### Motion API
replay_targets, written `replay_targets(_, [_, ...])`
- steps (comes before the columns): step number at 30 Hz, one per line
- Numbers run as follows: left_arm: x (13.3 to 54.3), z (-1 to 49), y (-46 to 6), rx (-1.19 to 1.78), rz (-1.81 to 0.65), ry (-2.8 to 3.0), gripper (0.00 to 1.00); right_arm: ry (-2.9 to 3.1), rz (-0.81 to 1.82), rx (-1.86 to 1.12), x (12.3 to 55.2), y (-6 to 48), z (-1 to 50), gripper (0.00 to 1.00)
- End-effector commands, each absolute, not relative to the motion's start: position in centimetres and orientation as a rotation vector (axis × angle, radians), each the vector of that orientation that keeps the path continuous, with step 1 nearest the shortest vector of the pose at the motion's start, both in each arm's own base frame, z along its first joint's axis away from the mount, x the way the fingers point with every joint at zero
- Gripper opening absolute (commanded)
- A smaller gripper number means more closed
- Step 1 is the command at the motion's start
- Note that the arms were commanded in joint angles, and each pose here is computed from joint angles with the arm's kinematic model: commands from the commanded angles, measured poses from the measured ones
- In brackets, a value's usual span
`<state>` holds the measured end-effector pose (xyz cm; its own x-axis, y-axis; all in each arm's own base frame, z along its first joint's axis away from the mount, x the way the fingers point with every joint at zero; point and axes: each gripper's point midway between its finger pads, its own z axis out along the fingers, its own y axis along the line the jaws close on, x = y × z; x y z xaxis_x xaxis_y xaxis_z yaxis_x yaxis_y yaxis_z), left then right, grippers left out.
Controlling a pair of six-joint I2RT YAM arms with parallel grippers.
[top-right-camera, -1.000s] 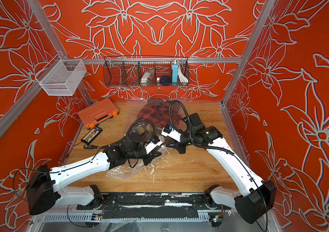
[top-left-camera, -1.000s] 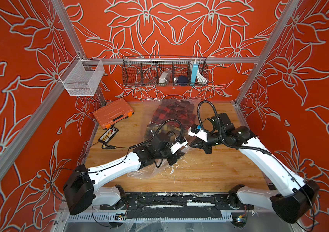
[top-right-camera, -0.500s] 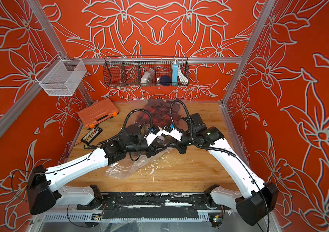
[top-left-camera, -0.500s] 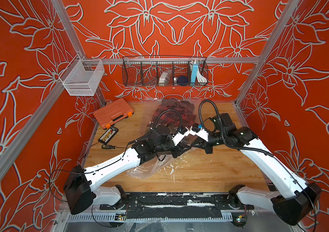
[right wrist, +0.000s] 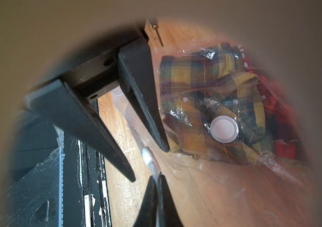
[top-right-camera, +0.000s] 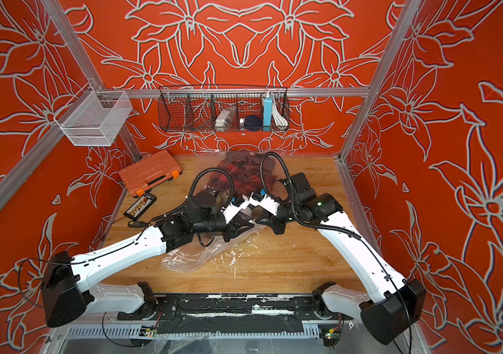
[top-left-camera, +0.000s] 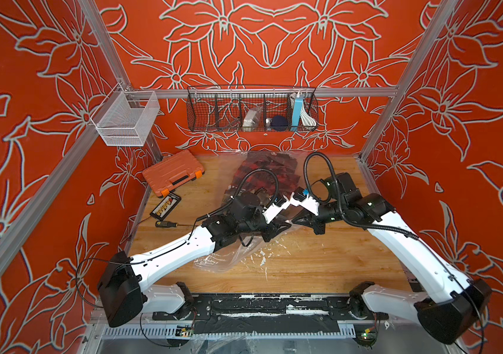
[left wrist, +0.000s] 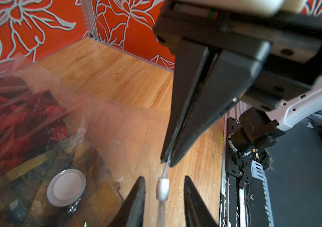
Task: Place the folded shirt into the vacuum bag
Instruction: Close the vacuum bag at the center of the board.
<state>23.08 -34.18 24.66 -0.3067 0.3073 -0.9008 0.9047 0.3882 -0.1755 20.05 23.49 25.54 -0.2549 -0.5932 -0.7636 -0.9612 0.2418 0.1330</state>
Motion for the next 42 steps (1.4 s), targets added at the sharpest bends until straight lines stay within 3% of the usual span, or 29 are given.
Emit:
replay_targets(1, [23.0, 24.2, -34.0, 1.058, -0.913, 1.827, 0.31, 1.818, 0.853, -1.443, 19.2, 24.2, 28.0, 0.0])
replay_targets(19, [24.3, 25.9, -34.7, 1.014, -0.9, 1.784, 0.29, 1.832, 0.86, -1.444, 19.1, 24.2, 27.7, 0.0])
replay_targets(30, [24.4, 25.5, -34.4, 1.012, -0.889, 1.797, 0.04, 1.846, 0.803, -1.41, 19.9, 23.9, 27.8, 0.0])
replay_targets(42, [24.7, 20.0, -31.4, 1.022, -0.688, 2.012, 0.06, 1.781, 0.513, -1.265, 22.2, 21.4, 28.8, 0.0])
